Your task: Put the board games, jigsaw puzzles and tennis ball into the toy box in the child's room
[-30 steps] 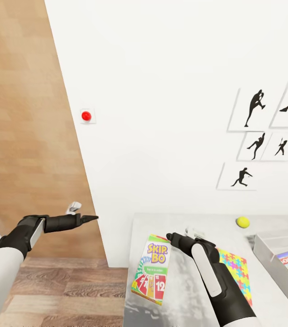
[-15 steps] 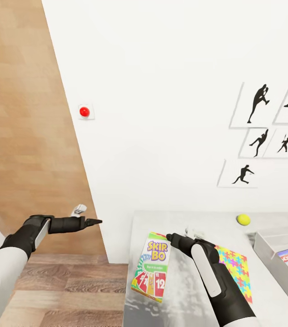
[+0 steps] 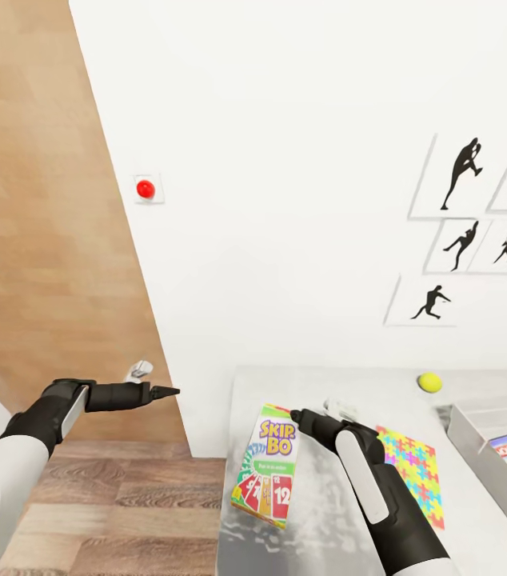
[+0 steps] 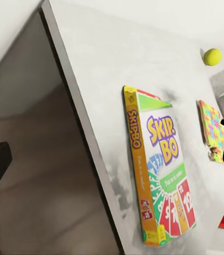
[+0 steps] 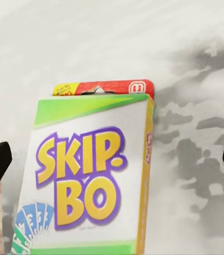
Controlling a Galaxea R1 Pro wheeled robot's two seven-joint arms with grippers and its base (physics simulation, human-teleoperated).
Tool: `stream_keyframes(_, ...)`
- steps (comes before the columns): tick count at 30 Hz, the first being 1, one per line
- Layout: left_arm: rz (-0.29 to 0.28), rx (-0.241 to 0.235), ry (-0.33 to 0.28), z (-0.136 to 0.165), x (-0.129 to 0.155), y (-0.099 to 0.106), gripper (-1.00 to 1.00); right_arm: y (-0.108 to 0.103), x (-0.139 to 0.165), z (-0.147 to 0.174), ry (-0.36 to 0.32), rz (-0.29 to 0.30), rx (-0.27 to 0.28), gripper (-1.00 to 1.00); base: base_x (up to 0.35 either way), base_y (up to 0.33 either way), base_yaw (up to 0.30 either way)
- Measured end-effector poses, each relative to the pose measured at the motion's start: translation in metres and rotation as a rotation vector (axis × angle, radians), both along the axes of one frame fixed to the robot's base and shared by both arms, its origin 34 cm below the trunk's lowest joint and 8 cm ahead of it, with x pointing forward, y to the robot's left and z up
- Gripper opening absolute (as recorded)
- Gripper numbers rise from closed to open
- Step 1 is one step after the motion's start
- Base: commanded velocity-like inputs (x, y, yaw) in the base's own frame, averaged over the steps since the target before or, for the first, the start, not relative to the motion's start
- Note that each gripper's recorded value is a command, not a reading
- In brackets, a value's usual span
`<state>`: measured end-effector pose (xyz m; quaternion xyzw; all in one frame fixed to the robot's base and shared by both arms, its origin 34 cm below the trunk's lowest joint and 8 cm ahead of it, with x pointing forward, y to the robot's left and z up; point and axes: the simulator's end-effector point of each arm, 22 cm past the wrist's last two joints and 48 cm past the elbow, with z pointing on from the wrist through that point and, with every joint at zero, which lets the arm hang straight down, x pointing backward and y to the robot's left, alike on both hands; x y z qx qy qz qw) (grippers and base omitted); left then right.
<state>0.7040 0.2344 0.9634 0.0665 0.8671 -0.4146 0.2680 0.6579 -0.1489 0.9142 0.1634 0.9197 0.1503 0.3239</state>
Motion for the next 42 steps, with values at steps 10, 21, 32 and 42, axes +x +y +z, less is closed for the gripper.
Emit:
stream_keyframes(10,0.001,0.005,0.015,-0.011,0.000,0.001,1.00,0.039,0.002,0.002,-0.047,0.111,0.148,1.00,0.000,0.000,0.000)
stream_keyframes(21,0.021,0.037,0.036,-0.027,0.001,0.006,1.00,0.040,-0.006,-0.020,-0.001,0.113,0.160,1.00,0.000,0.000,0.000)
stream_keyframes(32,0.022,0.041,0.051,-0.038,0.001,0.007,1.00,0.032,-0.007,-0.031,0.018,0.105,0.151,1.00,0.000,0.000,0.000)
stream_keyframes(42,0.022,0.042,0.067,-0.047,-0.001,0.007,1.00,0.036,-0.010,-0.039,0.034,0.105,0.161,1.00,0.000,0.000,0.000)
